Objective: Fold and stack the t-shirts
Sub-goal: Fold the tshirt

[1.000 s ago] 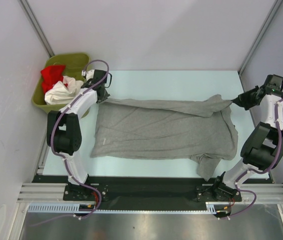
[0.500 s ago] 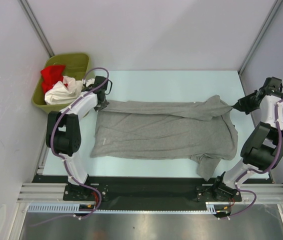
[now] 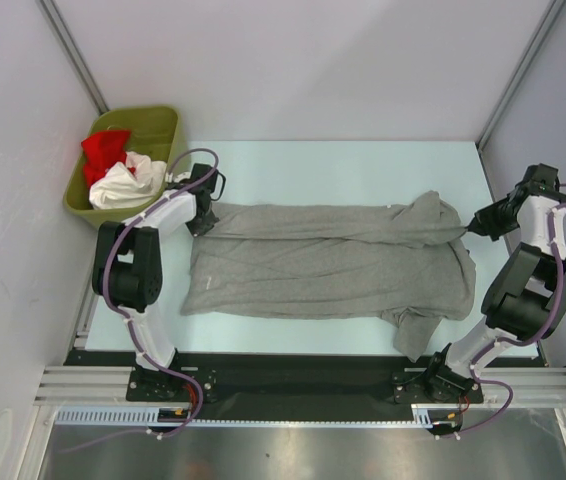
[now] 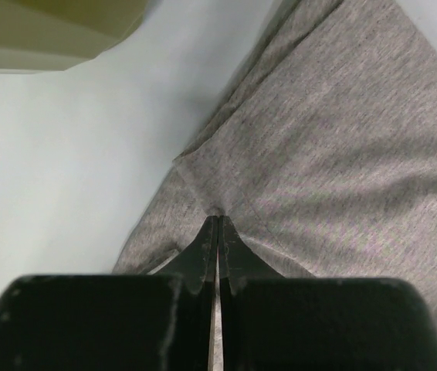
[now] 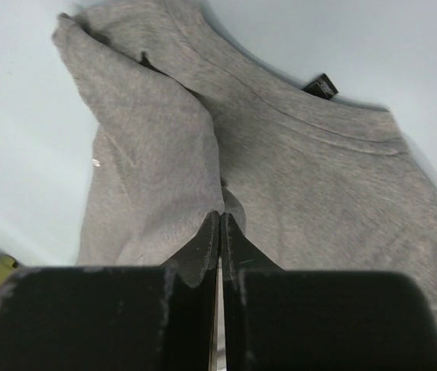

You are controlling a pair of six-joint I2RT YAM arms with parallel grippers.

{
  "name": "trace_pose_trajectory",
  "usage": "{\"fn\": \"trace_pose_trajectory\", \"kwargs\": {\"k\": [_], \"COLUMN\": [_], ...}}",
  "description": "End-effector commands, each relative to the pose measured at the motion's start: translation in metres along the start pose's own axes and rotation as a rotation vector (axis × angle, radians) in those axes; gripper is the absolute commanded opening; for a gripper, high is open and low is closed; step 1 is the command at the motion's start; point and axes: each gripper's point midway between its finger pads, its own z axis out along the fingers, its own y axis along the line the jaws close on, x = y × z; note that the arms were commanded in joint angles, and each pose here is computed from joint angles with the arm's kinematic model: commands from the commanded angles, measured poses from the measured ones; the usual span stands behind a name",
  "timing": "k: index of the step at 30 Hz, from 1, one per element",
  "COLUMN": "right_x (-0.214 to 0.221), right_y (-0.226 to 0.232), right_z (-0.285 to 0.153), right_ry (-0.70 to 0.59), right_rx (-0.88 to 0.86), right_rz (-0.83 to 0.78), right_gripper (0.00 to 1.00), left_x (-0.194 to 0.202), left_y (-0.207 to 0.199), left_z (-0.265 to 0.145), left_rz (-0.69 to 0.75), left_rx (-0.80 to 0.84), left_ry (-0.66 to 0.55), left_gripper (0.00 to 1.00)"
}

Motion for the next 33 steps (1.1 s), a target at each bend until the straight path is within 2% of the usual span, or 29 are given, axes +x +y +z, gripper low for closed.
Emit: {"fn": "trace_pose_trajectory", "kwargs": {"k": [1,12,19,23,29,33], "right_x": [-0.006,0.005,0.026,0.039,0.032,0.013], "right_y": [-0.009,-0.028,-0.028,-0.042,-0.061,-0.046], "right_z": [-0.001,0.004,-0.013,-0.006,0.0,-0.001], "right_ry": [-0.041,-0.021,-0.043,-0.019,-0.042,-0.065], "right_rx": [0.028,0.091,0.109,0.133,0.204,0.179], "right_rz": [-0.031,-0.06,-0.111,-0.096,-0.113,-0.125], "right_gripper": [0.0,0.0,0.0,0.0,0.0,0.0], "left_x": [-0.001,0.002,0.004,0.003,0.001,-0.007], "left_y": [-0.001,0.001,0.001,0.003,0.005,0.004], "left_z": [-0.003,-0.006,-0.002,-0.002,-0.005,-0.012], "left_rz": [-0.003,0.056,0.072,0.085,0.096,0.092], "left_rx": [0.005,-0.003,-0.009,-0.014,-0.012,-0.006], "left_ry": [-0.001,-0.023,-0.021,-0.024,-0.039,-0.063], "left_gripper": [0.0,0.0,0.0,0.0,0.0,0.0]}}
